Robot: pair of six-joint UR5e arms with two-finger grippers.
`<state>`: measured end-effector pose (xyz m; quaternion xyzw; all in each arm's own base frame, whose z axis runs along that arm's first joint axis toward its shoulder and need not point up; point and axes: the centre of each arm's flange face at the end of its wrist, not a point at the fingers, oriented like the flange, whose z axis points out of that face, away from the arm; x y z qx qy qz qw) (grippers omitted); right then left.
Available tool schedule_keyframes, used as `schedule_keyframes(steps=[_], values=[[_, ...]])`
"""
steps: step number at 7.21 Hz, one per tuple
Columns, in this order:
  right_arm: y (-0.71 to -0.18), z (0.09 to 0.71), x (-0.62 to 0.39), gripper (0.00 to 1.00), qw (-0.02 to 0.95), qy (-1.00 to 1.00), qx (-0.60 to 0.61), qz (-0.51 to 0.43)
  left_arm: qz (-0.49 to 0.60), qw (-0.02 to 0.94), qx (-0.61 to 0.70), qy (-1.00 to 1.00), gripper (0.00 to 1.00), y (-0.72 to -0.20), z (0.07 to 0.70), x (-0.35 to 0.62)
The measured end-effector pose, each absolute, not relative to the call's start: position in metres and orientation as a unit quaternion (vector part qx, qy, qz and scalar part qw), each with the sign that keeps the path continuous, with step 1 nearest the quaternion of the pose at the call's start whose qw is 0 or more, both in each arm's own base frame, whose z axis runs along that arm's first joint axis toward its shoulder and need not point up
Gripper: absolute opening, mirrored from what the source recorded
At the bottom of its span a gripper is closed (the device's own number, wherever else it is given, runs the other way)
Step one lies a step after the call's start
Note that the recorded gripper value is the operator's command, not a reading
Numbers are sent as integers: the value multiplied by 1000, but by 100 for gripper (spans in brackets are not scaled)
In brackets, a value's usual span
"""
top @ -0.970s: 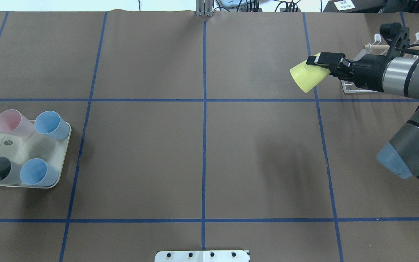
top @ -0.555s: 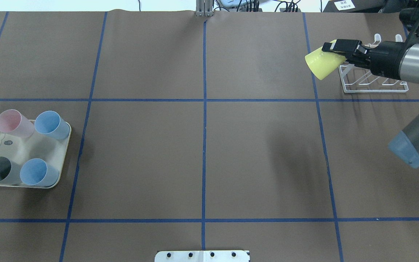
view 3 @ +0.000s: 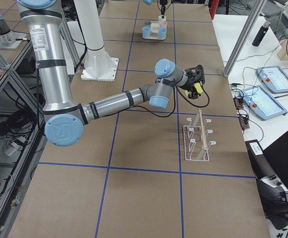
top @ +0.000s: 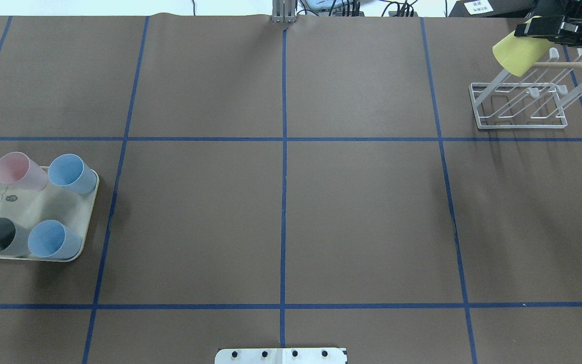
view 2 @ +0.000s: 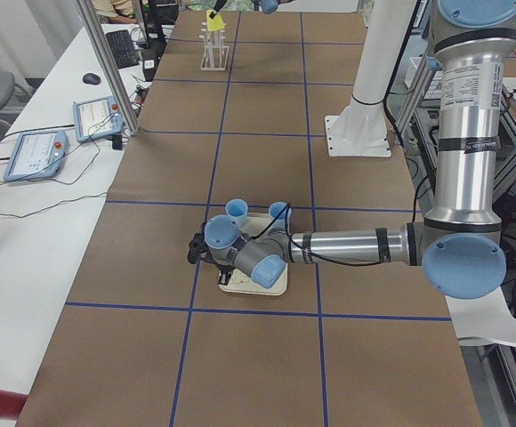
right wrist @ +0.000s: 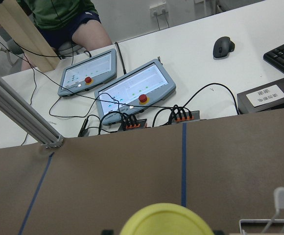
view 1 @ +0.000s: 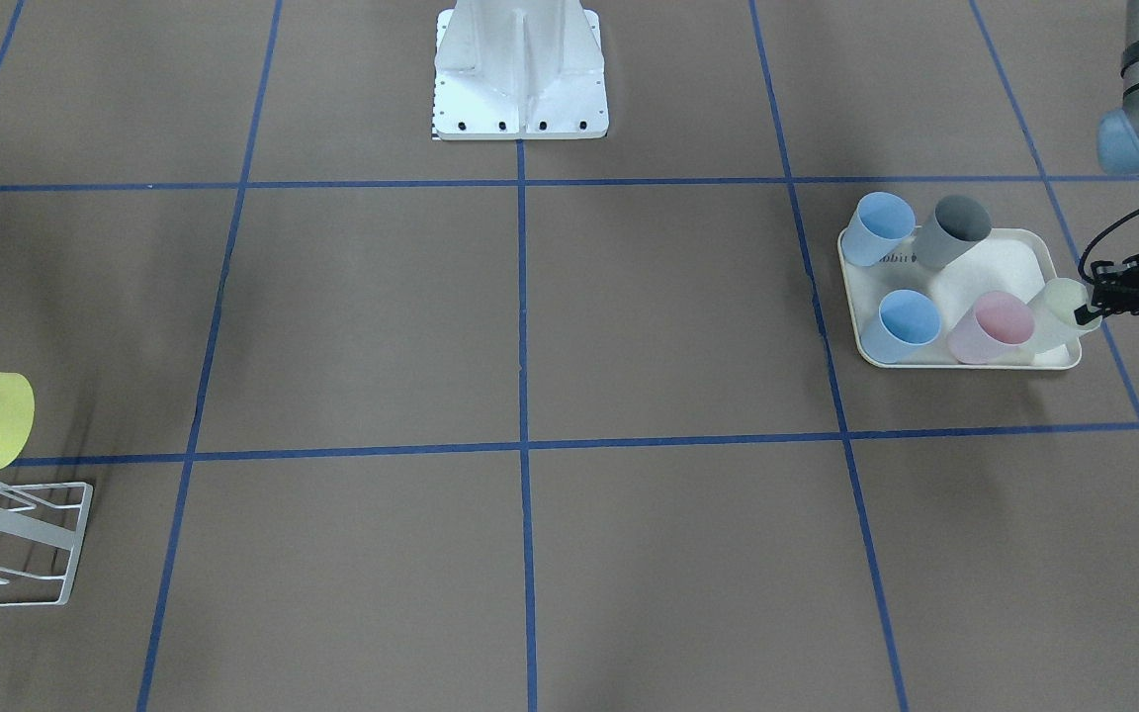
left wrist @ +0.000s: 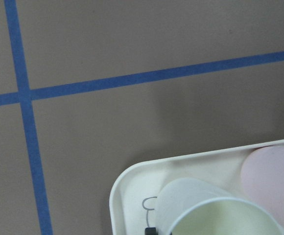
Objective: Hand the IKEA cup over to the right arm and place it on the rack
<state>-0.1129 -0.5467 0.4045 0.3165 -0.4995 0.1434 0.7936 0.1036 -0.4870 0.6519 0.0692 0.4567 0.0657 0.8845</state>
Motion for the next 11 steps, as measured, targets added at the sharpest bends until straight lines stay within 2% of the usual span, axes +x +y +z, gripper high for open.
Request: schedule_keyframes(steps=[4, 7, 8, 9, 11], values=[[-538, 476, -98, 18, 839, -428, 323, 92, 6, 882, 114, 458, 0, -526, 581, 42], [-540, 496, -105, 24, 849, -415, 315, 91, -7, 882, 119, 457, 0, -533, 509, 28], [-540, 499, -113, 29, 851, -412, 314, 88, -9, 881, 123, 457, 0, -534, 492, 24], [-539, 501, -120, 41, 852, -411, 313, 86, -11, 879, 129, 458, 0, -535, 479, 21], [-539, 512, -132, 98, 858, -403, 308, 83, -53, 865, 127, 482, 0, -542, 436, 19]])
